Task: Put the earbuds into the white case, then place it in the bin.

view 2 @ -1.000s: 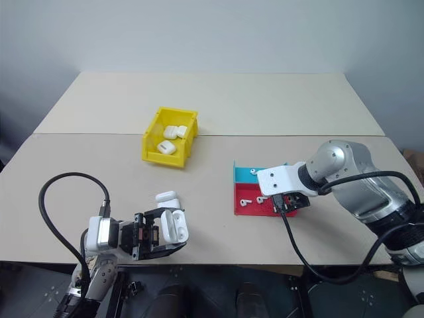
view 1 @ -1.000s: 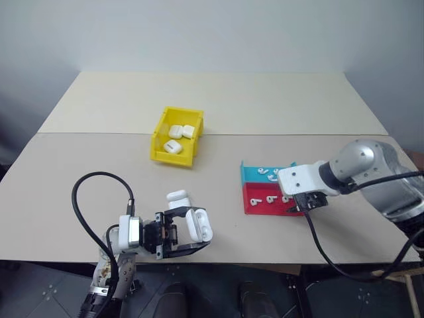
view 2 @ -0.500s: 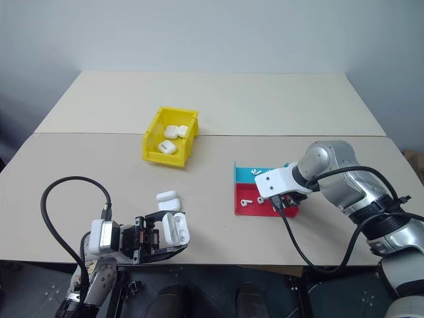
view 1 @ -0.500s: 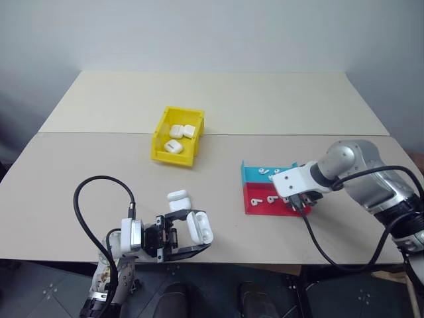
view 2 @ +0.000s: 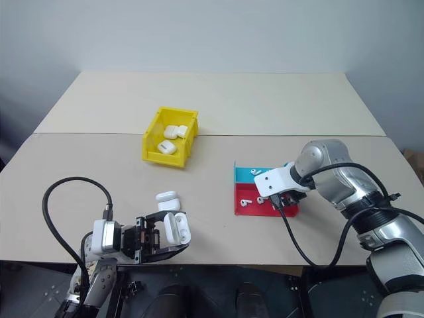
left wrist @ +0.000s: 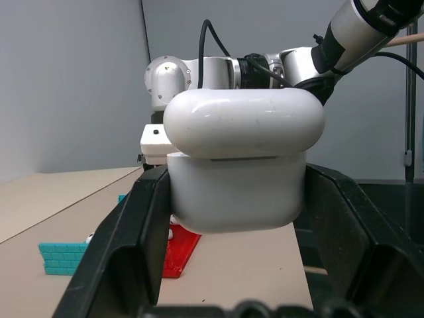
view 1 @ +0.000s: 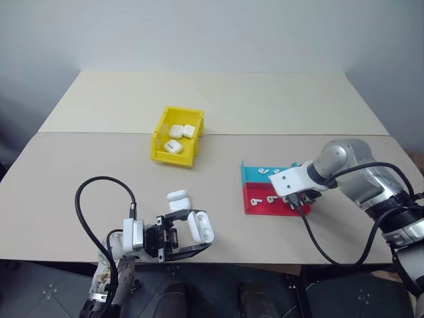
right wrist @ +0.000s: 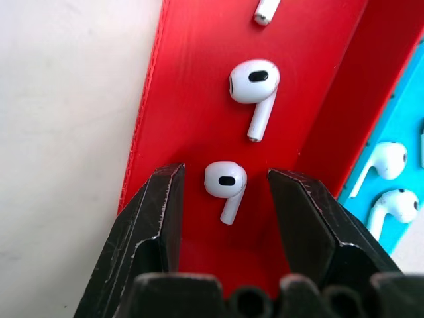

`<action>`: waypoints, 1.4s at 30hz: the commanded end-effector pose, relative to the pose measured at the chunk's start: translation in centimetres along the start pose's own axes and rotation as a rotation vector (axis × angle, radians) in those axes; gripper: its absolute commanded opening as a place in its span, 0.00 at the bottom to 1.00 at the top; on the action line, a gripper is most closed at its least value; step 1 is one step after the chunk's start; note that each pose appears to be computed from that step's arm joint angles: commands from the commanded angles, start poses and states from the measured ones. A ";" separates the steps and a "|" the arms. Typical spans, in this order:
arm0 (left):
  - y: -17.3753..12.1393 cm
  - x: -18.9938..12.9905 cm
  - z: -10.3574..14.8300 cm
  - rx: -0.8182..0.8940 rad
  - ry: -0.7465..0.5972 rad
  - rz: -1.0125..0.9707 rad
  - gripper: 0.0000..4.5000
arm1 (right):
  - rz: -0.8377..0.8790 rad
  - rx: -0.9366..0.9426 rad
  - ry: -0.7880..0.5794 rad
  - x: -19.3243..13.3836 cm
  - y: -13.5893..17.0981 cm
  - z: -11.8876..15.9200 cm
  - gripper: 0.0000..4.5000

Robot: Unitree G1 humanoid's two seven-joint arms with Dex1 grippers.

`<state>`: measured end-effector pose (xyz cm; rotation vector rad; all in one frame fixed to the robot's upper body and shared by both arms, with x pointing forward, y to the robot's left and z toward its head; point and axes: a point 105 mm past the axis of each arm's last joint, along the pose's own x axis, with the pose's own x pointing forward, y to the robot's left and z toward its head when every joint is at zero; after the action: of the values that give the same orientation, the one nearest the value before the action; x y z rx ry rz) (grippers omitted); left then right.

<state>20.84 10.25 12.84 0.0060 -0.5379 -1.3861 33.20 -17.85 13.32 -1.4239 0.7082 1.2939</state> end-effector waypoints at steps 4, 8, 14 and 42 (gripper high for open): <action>-0.3 0.5 0.5 0.021 -0.005 -0.005 0.61 | -0.033 -0.031 0.027 -0.8 -0.9 -0.1 0.54; -0.4 0.5 0.4 0.020 -0.001 -0.001 0.61 | -0.027 -0.032 0.028 -0.8 -0.8 -0.1 0.54; -0.3 0.5 0.3 0.019 0.006 0.001 0.61 | -0.018 -0.038 0.023 -0.8 -0.7 -0.1 0.35; 1.6 1.5 1.4 0.015 -0.057 0.046 0.61 | -0.422 0.172 -0.713 -13.7 -1.9 5.5 0.17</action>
<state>21.97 9.56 13.81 -0.0272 -0.5445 -1.3430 31.11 -15.43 24.45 -0.9391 0.1989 1.2314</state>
